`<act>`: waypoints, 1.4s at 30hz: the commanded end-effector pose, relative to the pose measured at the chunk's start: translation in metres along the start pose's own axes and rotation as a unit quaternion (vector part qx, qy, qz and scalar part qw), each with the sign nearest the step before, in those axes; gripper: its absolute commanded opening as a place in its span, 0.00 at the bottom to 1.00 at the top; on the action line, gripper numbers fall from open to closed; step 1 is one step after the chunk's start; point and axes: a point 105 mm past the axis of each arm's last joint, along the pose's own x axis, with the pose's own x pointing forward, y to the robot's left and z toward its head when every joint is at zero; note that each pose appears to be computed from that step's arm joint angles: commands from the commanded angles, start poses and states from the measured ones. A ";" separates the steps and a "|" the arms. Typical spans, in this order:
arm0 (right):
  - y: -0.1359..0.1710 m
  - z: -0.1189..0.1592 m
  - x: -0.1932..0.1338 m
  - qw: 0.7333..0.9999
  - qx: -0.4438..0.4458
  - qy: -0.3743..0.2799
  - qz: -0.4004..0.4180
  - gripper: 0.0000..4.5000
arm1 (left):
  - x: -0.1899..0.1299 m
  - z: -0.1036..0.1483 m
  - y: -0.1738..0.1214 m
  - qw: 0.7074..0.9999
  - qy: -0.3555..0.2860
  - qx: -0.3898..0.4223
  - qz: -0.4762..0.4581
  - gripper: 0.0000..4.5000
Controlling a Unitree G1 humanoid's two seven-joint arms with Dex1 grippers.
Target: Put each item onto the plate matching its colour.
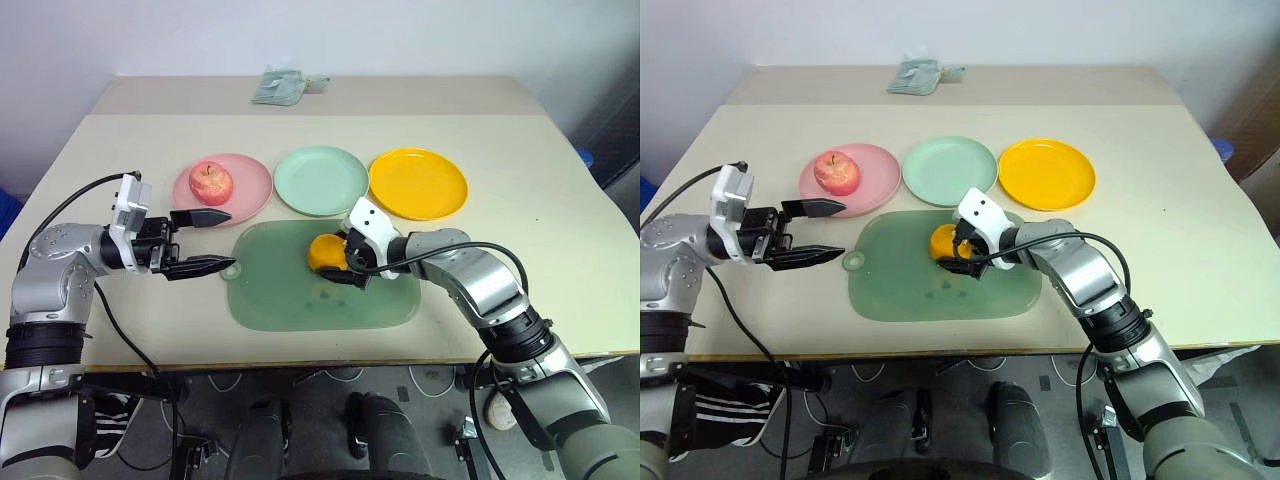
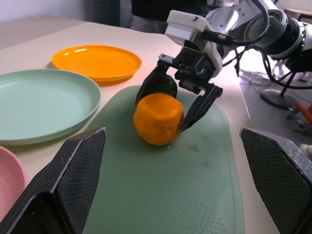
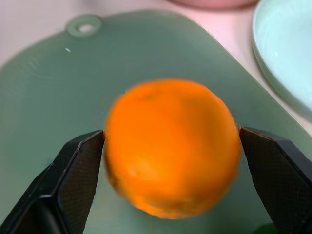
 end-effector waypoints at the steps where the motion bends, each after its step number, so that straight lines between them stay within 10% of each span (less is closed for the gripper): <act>1: 0.000 0.017 -0.003 0.999 -0.011 -0.030 0.002 0.66 | -0.003 0.012 -0.001 1.000 -0.008 0.022 0.004 1.00; 5: 0.002 0.054 -0.018 0.992 0.026 -0.118 0.024 0.64 | -0.002 0.016 0.002 0.999 -0.021 0.025 0.013 1.00; 9: -0.058 0.081 -0.040 0.974 0.040 -0.187 -0.125 0.64 | 0.001 0.025 0.021 0.996 -0.046 0.045 0.065 1.00; 14: -0.131 0.061 -0.067 0.935 0.040 -0.155 -0.316 0.64 | 0.009 0.027 0.039 0.992 -0.053 0.042 0.109 1.00; 22: -0.160 0.002 -0.070 0.923 0.102 -0.114 -0.353 0.64 | 0.015 0.028 0.047 0.986 -0.064 0.047 0.145 1.00; 24: -0.163 -0.001 -0.072 0.922 0.092 -0.108 -0.361 0.94 | 0.013 0.028 0.046 0.986 -0.064 0.050 0.143 1.00; 29: -0.153 0.031 -0.075 0.928 0.073 -0.175 -0.322 0.98 | 0.011 0.031 0.039 0.989 -0.070 0.057 0.120 1.00; 32: -0.098 0.053 -0.065 0.962 0.036 -0.212 -0.166 0.98 | 0.009 0.033 0.030 0.993 -0.074 0.036 0.083 1.00; 42: -0.025 0.018 -0.064 0.995 -0.003 -0.092 -0.030 0.98 | 0.014 0.028 0.007 0.998 -0.058 -0.012 0.002 1.00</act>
